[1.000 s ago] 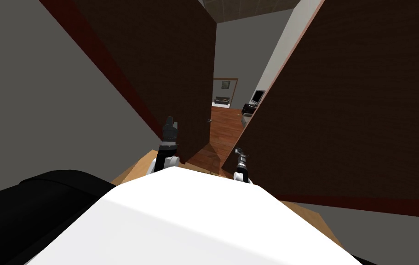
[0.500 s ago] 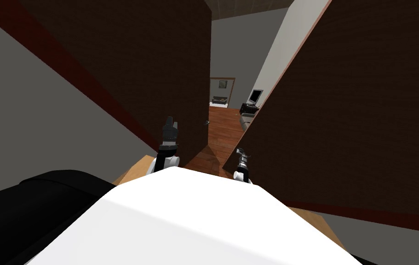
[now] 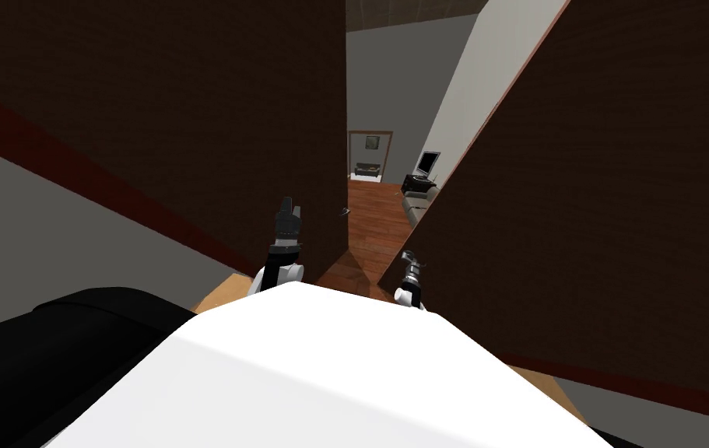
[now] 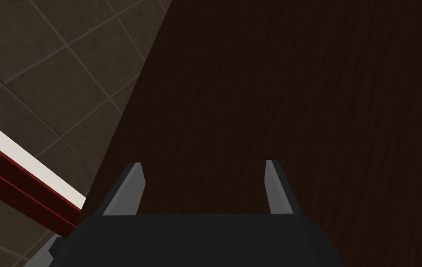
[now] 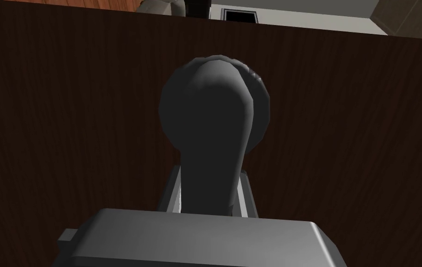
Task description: Push the door open
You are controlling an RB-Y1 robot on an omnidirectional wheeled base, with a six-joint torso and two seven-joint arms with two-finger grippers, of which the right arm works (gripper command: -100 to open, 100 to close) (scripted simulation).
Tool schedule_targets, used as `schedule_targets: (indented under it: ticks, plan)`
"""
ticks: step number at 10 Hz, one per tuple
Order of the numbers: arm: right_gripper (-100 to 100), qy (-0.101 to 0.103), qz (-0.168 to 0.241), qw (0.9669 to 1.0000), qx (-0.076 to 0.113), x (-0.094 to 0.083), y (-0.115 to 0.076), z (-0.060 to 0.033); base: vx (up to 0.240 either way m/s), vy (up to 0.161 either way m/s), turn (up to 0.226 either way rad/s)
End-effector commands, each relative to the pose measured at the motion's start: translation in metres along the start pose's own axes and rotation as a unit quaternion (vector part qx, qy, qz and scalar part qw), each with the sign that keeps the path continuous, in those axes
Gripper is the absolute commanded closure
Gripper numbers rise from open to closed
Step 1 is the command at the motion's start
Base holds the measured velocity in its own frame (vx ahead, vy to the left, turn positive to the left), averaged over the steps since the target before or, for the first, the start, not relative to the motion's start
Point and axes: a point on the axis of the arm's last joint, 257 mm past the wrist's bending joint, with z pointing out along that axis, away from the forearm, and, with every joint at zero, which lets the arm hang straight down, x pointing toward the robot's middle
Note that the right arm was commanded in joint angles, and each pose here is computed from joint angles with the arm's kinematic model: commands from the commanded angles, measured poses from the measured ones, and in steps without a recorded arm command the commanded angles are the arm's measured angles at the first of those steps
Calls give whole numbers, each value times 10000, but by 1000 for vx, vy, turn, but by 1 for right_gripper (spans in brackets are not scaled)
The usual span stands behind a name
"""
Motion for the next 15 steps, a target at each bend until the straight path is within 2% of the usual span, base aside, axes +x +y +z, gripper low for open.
schedule_targets:
  ticks: [1,7,8,9,10,12,13,15]
  plan:
    - [100,-215,-31,9997,-62,-150,34,14,249,31,-93]
    - [100,-524,47,9986,33,-182,-33,-37,184,21,-74]
    - [100,-504,27,9987,62,-199,-57,-49,73,7,-30]
    - [100,-649,-40,9979,-9,-315,-4,-20,101,-63,-59]
    - [100,-710,-61,9975,-27,-352,10,-15,198,-52,-54]
    - [100,-852,-90,9963,-56,-415,33,-17,199,-52,-52]
    - [100,-852,-90,9963,-56,-415,33,-17,124,-36,-26]
    - [100,-1072,-81,9942,-58,-452,35,-51,215,-57,-90]
